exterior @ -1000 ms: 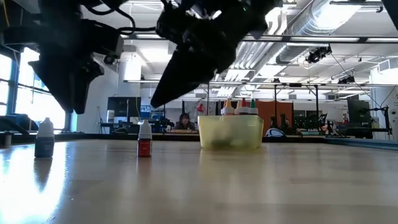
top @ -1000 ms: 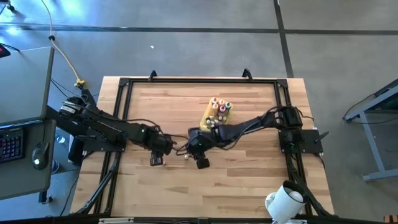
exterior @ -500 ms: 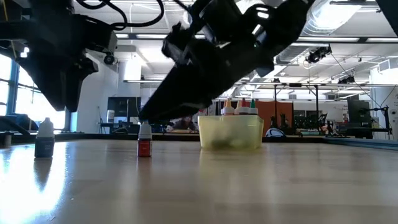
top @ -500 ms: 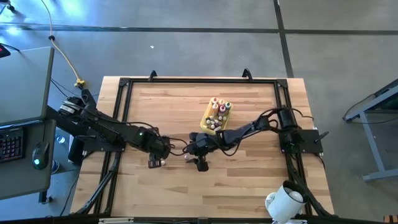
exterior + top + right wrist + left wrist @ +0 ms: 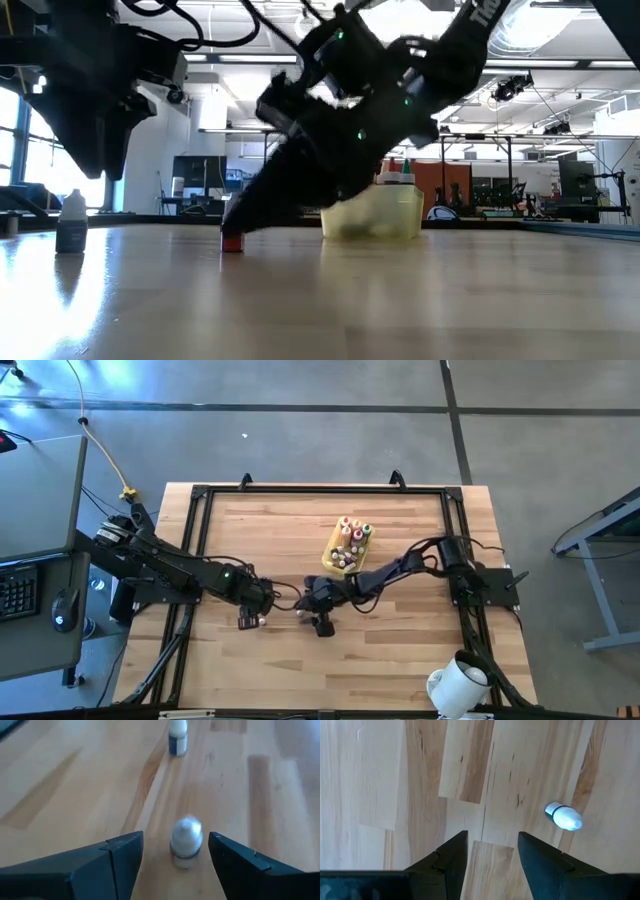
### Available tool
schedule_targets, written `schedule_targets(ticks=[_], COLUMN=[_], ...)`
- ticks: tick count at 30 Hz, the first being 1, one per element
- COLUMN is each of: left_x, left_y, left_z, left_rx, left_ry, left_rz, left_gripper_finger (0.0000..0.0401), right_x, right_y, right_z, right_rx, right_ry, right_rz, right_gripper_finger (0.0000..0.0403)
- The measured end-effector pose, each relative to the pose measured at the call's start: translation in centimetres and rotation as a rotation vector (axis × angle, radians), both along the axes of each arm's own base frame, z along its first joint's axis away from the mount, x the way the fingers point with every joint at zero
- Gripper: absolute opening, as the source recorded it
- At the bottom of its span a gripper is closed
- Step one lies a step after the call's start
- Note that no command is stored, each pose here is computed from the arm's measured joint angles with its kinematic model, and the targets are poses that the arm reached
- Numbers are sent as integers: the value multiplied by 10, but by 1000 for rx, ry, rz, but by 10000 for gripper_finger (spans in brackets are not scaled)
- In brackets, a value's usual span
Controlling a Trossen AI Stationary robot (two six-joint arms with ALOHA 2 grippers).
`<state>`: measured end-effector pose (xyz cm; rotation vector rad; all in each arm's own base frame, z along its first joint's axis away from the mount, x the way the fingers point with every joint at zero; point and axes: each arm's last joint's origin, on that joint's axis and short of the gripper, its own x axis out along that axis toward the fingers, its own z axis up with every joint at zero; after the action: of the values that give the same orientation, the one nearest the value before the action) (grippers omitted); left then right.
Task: Pick & Place food coloring
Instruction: Put the small orange food coloring bottle into the bin
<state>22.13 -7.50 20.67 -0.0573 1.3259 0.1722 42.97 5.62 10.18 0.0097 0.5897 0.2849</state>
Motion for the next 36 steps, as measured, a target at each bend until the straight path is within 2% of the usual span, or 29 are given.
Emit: schedule_targets(ticks=[5, 11, 14, 20, 23, 25, 29, 32, 36], left_x=[0, 0, 0, 0, 0, 0, 0, 0, 1], left_y=[0, 0, 0, 0, 0, 0, 0, 0, 0], left_z=[0, 0, 0, 0, 0, 0, 0, 0, 0], left_rx=[0, -2, -2, -2, -3, -2, -5, -5, -6], left_ry=[-1, 0, 1, 1, 0, 1, -4, -6, -8], left_rz=[4, 16, 19, 20, 20, 20, 20, 20, 20], left_gripper_finger=[169, 169, 169, 169, 169, 169, 169, 169, 169], right_x=[3, 4, 4, 4, 3, 1, -10, -28, -61], right_y=[1, 0, -1, -2, -2, -3, -9, -19, -41], right_z=[-13, -14, -15, -14, -9, 4, 50, 83, 116], right_rx=[20, 6, -8, -18, -17, -18, -71, -186, -363], right_ry=[-23, -34, -26, -28, -22, -30, -29, 36, 193], right_rz=[18, -4, -23, -45, -45, -44, -43, -95, -270], right_gripper_finger=[220, 208, 177, 87, 63, 63, 65, 82, 79])
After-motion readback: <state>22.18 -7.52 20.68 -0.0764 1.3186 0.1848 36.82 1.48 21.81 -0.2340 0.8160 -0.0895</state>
